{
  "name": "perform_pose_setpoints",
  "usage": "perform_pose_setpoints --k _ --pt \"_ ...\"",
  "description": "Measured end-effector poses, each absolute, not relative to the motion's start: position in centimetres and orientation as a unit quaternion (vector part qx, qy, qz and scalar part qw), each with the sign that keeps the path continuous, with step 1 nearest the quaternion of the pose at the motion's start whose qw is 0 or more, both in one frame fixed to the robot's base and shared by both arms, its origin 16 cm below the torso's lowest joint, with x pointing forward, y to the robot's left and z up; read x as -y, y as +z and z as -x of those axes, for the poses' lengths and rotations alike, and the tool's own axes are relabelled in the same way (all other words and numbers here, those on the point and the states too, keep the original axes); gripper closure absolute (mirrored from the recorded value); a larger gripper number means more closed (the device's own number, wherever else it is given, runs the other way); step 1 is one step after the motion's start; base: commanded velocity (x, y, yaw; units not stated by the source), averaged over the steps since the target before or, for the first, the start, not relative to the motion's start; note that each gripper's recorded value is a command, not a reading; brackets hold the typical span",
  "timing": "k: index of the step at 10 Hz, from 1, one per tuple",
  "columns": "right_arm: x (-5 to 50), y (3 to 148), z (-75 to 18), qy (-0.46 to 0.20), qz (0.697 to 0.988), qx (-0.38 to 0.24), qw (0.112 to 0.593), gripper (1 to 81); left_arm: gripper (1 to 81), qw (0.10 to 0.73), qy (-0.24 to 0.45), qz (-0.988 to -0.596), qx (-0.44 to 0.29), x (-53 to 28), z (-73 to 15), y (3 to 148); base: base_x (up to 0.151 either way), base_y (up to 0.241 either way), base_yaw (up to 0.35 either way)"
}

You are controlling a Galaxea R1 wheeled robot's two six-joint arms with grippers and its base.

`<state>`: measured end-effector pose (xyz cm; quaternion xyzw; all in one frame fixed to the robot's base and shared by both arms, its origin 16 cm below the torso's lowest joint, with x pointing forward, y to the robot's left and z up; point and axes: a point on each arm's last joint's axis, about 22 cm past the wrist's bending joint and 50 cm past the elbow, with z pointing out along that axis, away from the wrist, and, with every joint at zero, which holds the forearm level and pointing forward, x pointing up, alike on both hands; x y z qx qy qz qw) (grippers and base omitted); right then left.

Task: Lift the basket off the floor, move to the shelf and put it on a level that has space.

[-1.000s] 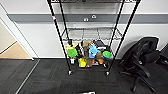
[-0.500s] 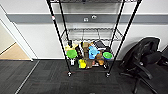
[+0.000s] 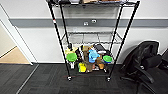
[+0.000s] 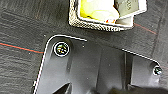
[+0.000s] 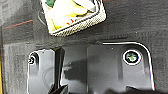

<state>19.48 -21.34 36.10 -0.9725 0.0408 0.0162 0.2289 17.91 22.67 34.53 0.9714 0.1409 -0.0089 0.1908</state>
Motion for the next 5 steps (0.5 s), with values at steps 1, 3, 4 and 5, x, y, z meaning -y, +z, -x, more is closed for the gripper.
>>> perform_pose_setpoints --k 1,3,4,5 --pt "21.6 35.6 -20.3 0.011 0.973 -0.039 0.228 1.0 1.0 0.187 -0.006 -0.971 -0.148 -23.0 -18.5 34.0 0.000 0.000 0.000" --pt "21.5 34.7 -22.2 0.004 0.973 -0.033 0.229 1.0 1.0 0.175 0.003 -0.968 -0.179 -24.2 -20.0 32.6 0.000 0.000 0.000" --pt "21.5 34.2 -23.7 -0.002 0.973 -0.027 0.229 1.0 1.0 0.171 0.016 -0.966 -0.193 -24.7 -21.3 32.0 0.000 0.000 0.000" --pt "21.5 33.8 -25.3 -0.010 0.973 -0.023 0.229 1.0 1.0 0.171 0.023 -0.965 -0.197 -24.8 -22.4 31.5 0.000 0.000 0.000"
